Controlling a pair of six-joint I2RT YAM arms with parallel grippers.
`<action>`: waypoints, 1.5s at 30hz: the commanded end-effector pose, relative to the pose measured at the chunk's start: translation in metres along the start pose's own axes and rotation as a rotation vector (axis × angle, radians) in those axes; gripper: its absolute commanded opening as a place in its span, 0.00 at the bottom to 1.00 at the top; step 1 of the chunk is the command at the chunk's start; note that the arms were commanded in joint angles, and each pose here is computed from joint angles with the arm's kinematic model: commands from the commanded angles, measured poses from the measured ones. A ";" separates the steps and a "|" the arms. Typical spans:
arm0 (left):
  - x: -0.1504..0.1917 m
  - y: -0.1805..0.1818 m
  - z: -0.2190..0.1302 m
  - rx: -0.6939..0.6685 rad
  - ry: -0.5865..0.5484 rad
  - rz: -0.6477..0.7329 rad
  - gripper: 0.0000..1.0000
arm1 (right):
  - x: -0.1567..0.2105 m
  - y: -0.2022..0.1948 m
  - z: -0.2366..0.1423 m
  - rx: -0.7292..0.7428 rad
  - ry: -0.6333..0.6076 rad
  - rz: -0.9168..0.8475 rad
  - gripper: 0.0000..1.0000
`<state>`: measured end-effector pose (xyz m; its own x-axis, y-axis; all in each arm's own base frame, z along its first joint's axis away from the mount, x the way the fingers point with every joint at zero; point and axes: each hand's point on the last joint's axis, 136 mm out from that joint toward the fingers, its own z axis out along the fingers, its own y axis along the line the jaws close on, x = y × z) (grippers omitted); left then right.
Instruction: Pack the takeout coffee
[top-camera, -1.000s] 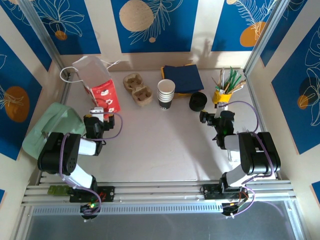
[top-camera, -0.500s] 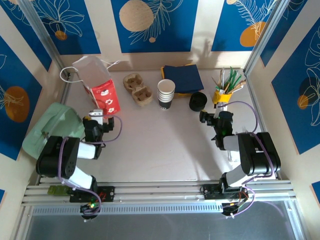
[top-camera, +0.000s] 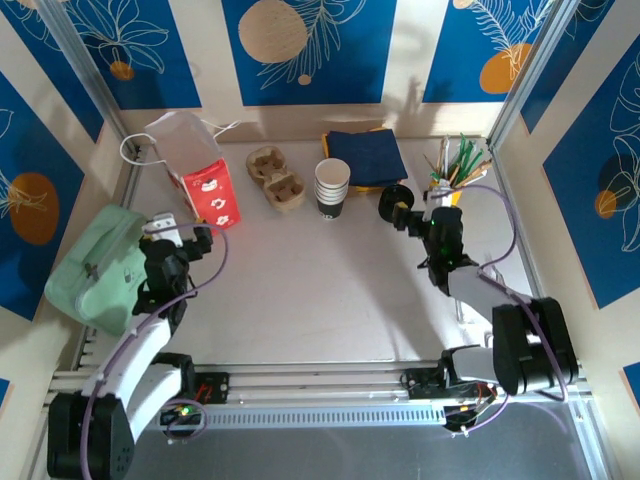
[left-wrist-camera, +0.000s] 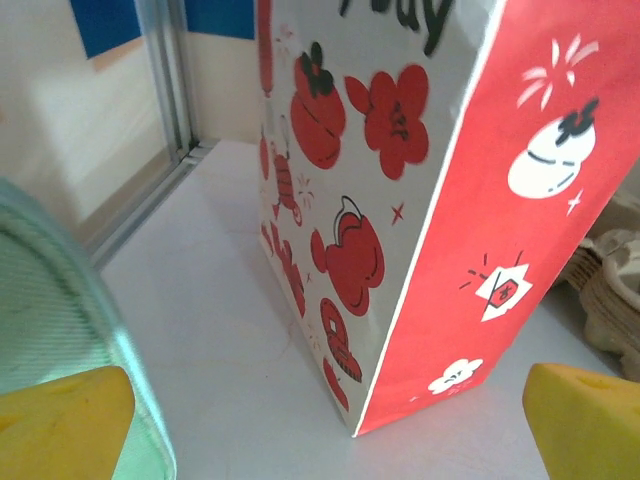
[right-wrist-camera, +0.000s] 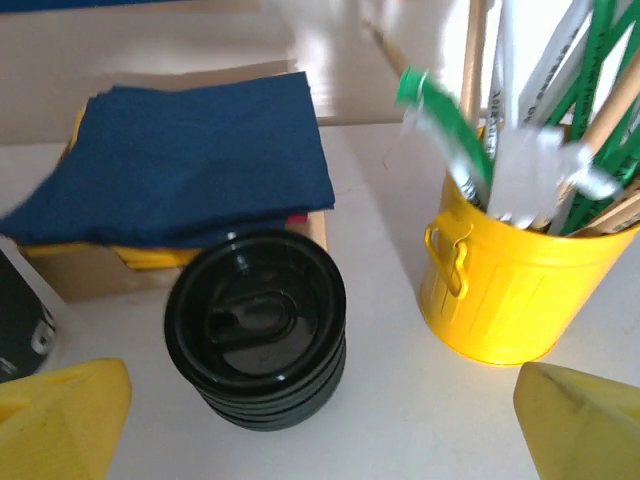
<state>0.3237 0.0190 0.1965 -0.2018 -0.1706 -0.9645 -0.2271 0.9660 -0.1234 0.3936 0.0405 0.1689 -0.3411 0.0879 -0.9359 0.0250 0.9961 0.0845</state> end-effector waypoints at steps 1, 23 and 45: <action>0.016 0.015 -0.017 -0.089 0.146 -0.129 1.00 | 0.018 -0.014 -0.026 0.118 0.241 0.208 0.99; 0.013 -0.058 -0.079 0.293 0.657 -0.177 0.99 | -0.044 0.123 -0.060 -0.218 0.551 0.262 0.89; 0.007 -0.061 -0.090 0.338 0.643 -0.152 1.00 | -0.065 0.187 0.049 -0.058 0.600 0.016 0.55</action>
<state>0.2507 -0.0598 0.2097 -0.7454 -0.2902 -0.6001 -0.0260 0.9122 -0.4089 0.4652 0.2367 0.2225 -0.8163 0.0860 -0.5712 -0.0429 0.9771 0.2084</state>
